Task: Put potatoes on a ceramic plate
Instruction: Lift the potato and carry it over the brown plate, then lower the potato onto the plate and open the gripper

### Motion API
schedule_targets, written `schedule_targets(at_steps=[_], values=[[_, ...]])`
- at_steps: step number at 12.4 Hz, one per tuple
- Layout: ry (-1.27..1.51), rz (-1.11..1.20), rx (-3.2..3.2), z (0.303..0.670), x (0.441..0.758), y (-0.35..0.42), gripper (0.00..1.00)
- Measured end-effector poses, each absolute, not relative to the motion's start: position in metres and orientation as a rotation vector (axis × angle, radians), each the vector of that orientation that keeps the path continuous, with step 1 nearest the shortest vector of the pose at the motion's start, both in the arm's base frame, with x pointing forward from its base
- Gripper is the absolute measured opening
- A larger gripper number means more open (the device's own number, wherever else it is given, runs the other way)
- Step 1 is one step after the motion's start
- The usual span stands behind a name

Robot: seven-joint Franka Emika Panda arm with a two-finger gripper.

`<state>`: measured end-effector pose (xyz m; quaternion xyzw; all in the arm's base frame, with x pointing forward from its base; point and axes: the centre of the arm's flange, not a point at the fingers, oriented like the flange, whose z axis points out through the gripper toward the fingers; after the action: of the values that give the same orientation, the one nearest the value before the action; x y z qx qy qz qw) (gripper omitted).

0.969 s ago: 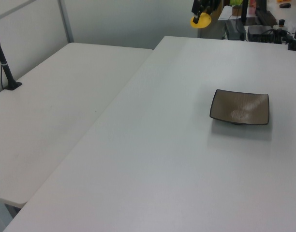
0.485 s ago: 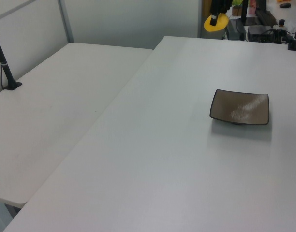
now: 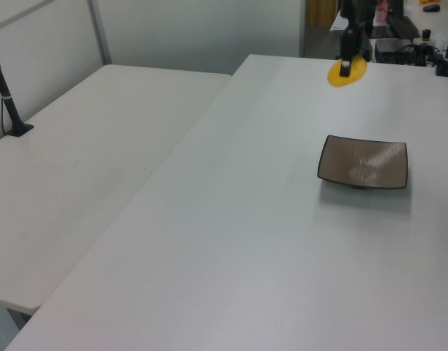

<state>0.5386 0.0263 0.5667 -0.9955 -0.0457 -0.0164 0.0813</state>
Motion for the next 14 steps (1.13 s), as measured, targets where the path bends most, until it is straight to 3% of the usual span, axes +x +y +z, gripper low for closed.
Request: schedule_targets(at_steps=[9, 14], values=[[-0.256, 0.06, -3.047, 0.43, 0.513, 0.06, 0.67], [-0.303, -0.006, -3.101, 0.382, 0.498, 0.054, 0.67]])
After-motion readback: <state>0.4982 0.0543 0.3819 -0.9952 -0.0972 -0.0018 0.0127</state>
